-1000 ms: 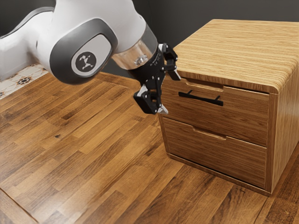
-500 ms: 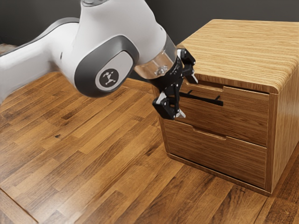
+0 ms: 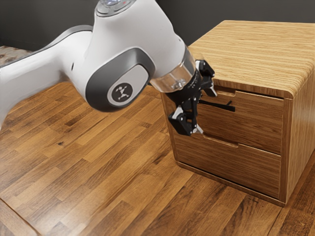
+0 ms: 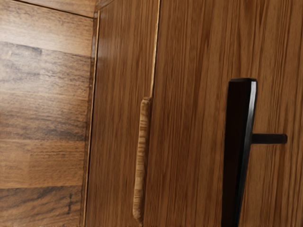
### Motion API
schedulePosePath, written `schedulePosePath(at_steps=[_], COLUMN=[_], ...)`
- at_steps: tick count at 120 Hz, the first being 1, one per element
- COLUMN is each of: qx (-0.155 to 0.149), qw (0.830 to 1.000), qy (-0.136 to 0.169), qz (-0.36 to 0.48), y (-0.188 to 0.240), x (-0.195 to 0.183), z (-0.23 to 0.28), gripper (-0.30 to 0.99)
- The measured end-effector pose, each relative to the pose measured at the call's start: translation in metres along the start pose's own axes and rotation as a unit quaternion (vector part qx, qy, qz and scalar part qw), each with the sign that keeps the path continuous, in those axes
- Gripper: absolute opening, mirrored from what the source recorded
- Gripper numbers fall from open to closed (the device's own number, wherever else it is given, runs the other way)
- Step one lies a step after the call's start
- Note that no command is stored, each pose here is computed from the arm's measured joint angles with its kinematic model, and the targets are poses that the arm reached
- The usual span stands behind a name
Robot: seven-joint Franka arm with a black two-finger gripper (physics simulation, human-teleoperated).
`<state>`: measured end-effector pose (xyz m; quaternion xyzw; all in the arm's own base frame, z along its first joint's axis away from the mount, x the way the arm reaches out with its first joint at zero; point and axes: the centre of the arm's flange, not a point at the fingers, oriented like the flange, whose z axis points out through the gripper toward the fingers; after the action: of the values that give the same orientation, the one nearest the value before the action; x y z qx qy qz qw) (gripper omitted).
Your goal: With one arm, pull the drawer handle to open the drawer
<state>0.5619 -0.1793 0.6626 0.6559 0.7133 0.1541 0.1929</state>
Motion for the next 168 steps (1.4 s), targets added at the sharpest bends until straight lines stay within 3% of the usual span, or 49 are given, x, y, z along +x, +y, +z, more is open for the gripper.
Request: schedulePosePath(at_steps=[106, 120, 148, 168], qx=[0.013, 0.013, 0.016, 0.019], qw=[1.0, 1.0, 1.0, 1.0], qy=[0.004, 0.004, 0.004, 0.005], qz=[-0.012, -0.013, -0.011, -0.01], y=[-0.005, -0.005, -0.006, -0.007], x=[0.0, 0.0, 0.0, 0.0], z=[0.02, 0.021, 0.021, 0.022], gripper=[0.68, 0.57, 0.13, -0.01])
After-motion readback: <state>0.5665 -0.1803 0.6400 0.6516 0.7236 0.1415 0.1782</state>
